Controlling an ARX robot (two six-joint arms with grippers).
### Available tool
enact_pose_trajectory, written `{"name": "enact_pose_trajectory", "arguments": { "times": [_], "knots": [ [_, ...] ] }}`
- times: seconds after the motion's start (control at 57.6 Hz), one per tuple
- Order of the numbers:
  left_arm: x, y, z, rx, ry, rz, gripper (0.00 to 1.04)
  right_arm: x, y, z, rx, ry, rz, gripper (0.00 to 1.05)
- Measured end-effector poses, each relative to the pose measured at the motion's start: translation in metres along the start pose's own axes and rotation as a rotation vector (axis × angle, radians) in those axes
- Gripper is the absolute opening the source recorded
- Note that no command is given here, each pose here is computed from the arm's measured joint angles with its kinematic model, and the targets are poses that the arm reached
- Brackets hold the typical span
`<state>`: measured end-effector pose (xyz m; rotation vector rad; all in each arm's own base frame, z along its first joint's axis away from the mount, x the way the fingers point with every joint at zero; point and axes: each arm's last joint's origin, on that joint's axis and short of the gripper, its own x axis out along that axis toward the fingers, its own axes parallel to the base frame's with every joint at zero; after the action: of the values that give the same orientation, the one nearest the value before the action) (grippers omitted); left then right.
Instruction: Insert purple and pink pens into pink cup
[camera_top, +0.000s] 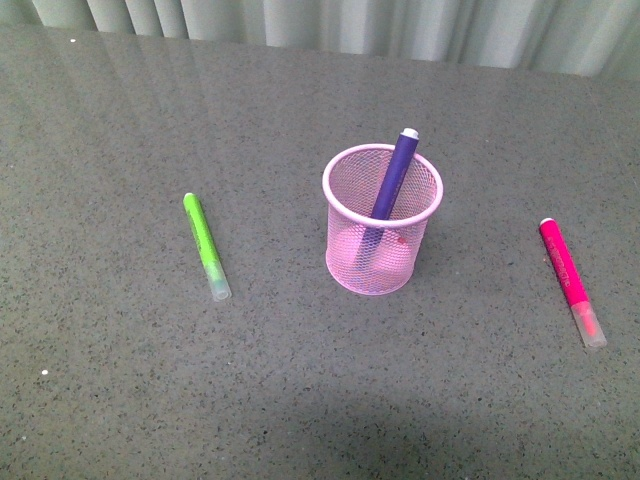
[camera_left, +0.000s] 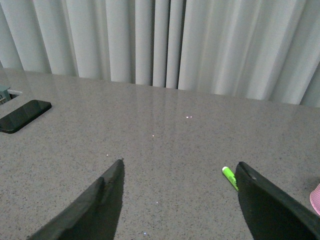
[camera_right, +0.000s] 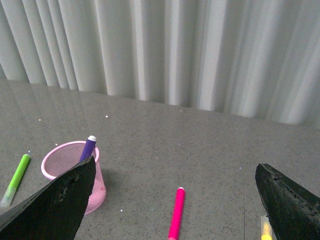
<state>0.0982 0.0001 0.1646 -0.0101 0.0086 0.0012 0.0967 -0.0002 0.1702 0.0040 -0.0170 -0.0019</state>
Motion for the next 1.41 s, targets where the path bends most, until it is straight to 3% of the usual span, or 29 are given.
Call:
{"name": "enact_pose_trajectory", "arguments": {
  "times": [0.087, 0.139, 0.868, 0.92, 0.954, 1.007, 1.197, 1.406],
  "knots": [
    [0.0, 0.0, 0.0, 0.0, 0.0, 0.0, 0.93, 0.0, 0.0, 0.0, 0.0, 0.0, 0.0, 0.97],
    [0.0, 0.0, 0.0, 0.001, 0.0, 0.0, 0.98, 0.0, 0.0, 0.0, 0.0, 0.0, 0.0, 0.97],
    [0.0, 0.0, 0.0, 0.002, 0.0, 0.0, 0.97, 0.0, 0.0, 0.0, 0.001, 0.005, -0.008, 0.97],
    [0.0, 0.0, 0.0, 0.002, 0.0, 0.0, 0.97, 0.001, -0.001, -0.001, 0.063, 0.246, -0.191, 0.97],
    [0.0, 0.0, 0.0, 0.002, 0.0, 0.002, 0.97, 0.006, -0.006, 0.003, 0.044, 0.456, -0.392, 0.97],
    [0.0, 0.0, 0.0, 0.003, 0.0, -0.001, 0.97, 0.023, -0.015, 0.01, 0.006, 0.581, -0.526, 0.97],
    [0.0, 0.0, 0.0, 0.003, 0.0, 0.0, 0.97, 0.084, -0.038, 0.038, -0.077, 0.578, -0.459, 0.97],
    [0.0, 0.0, 0.0, 0.002, 0.0, 0.0, 0.97, 0.131, -0.054, 0.034, -0.175, 0.673, -0.376, 0.97]
  ]
}}
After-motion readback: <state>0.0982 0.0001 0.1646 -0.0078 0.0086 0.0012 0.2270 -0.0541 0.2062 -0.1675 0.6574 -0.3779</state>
